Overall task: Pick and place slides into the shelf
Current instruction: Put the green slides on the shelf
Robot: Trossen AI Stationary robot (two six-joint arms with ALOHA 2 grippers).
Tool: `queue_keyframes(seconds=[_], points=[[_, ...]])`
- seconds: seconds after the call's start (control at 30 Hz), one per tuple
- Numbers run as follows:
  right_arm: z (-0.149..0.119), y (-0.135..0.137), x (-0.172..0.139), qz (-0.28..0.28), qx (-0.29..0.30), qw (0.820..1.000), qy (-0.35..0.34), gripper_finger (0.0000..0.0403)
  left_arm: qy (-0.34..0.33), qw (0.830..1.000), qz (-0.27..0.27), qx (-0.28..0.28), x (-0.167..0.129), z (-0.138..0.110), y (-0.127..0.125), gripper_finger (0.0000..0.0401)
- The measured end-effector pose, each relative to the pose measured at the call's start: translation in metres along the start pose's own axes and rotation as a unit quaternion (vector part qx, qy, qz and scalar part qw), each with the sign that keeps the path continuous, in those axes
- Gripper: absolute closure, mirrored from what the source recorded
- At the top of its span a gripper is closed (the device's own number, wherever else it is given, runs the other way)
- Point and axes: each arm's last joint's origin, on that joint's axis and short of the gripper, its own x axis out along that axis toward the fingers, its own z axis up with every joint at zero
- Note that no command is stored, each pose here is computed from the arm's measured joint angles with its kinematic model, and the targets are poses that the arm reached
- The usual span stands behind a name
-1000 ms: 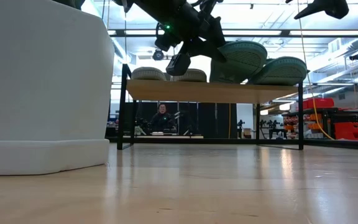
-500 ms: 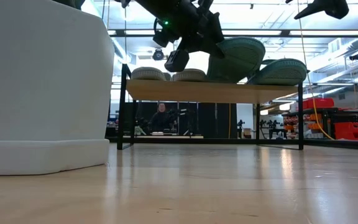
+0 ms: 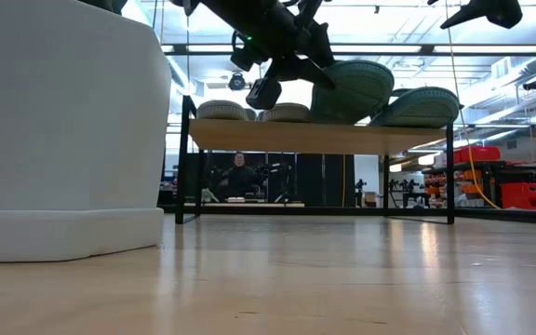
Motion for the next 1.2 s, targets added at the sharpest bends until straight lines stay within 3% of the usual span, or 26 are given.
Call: queue_keyframes(seconds=[0.2,0.53,0.77,1.2], points=[[0.0,0.0,0.0,0.0,0.0,1.0,0.0,0.0157,-0.002,1.0,0.002,0.007,0.001,0.002,0.0,0.0347],[0.0,0.0,0.0,0.0,0.0,1.0,0.0,0.0163,0.029,1.0,0.001,0.012,0.002,0.0,0.0,0.0262],[0.0,0.0,0.0,0.002,0.0,1.0,0.001,0.0163,0.08,0.997,0.005,0.006,0.01,0.008,0.0,0.0258],[0.0,0.001,0.0,0.012,0.001,1.0,0.009,0.0164,0.109,0.994,0.011,0.006,0.017,0.017,0.002,0.0242]])
